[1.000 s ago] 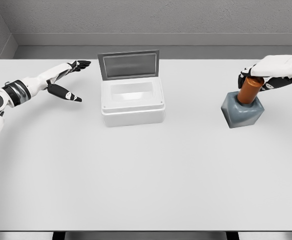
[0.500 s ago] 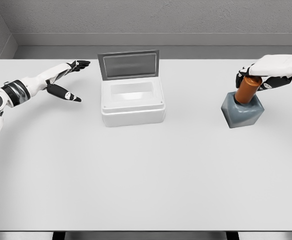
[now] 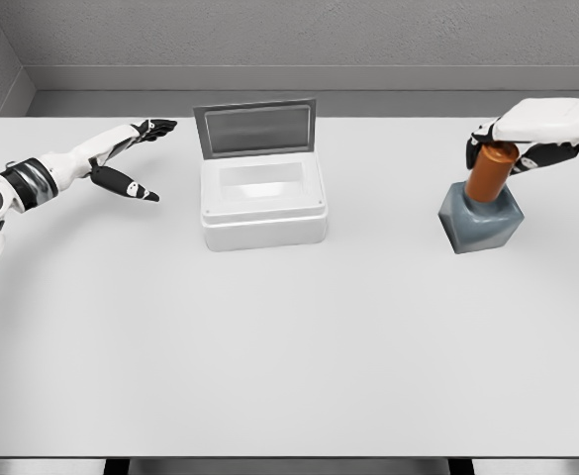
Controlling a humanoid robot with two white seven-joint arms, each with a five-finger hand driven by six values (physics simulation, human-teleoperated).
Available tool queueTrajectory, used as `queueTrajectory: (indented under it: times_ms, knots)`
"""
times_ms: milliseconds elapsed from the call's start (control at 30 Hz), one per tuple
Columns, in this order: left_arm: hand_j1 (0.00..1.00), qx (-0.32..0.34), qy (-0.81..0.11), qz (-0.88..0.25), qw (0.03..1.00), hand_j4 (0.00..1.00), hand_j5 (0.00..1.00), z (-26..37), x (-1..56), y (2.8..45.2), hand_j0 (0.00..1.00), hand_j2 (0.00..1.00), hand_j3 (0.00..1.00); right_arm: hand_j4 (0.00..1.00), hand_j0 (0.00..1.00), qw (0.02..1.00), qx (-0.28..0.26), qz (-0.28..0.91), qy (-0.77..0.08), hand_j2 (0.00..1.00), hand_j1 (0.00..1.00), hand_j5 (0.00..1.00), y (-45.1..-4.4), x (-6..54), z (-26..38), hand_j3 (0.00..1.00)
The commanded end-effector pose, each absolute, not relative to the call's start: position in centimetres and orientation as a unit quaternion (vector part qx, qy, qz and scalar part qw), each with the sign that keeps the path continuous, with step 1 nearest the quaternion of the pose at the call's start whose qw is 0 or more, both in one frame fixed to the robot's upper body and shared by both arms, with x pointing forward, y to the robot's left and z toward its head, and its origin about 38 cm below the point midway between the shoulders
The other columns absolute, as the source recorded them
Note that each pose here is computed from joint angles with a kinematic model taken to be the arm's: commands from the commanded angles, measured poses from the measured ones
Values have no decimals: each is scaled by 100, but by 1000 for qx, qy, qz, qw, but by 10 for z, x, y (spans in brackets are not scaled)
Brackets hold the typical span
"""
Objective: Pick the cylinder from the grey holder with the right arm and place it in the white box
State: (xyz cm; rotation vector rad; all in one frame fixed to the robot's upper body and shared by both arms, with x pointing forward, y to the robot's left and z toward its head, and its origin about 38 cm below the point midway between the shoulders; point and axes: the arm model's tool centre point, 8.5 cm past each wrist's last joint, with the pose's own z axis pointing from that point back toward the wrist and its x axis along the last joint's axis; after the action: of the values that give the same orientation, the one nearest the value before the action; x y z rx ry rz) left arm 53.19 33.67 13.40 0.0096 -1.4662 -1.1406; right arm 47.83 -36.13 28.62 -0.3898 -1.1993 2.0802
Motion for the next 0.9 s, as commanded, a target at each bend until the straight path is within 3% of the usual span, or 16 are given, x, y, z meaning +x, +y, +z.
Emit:
queueTrajectory:
  times_ms: [0, 867]
  knots:
    - [100, 3, -635, -487, 599, 100, 100, 135, 532, 337, 100, 100, 100, 39, 39, 350, -149, 799, -466, 39, 39, 39, -362, 478, 288, 39]
    - [100, 5, -634, -487, 600, 100, 100, 135, 532, 339, 100, 100, 100, 38, 38, 348, -98, 787, -500, 38, 38, 38, -336, 475, 283, 38]
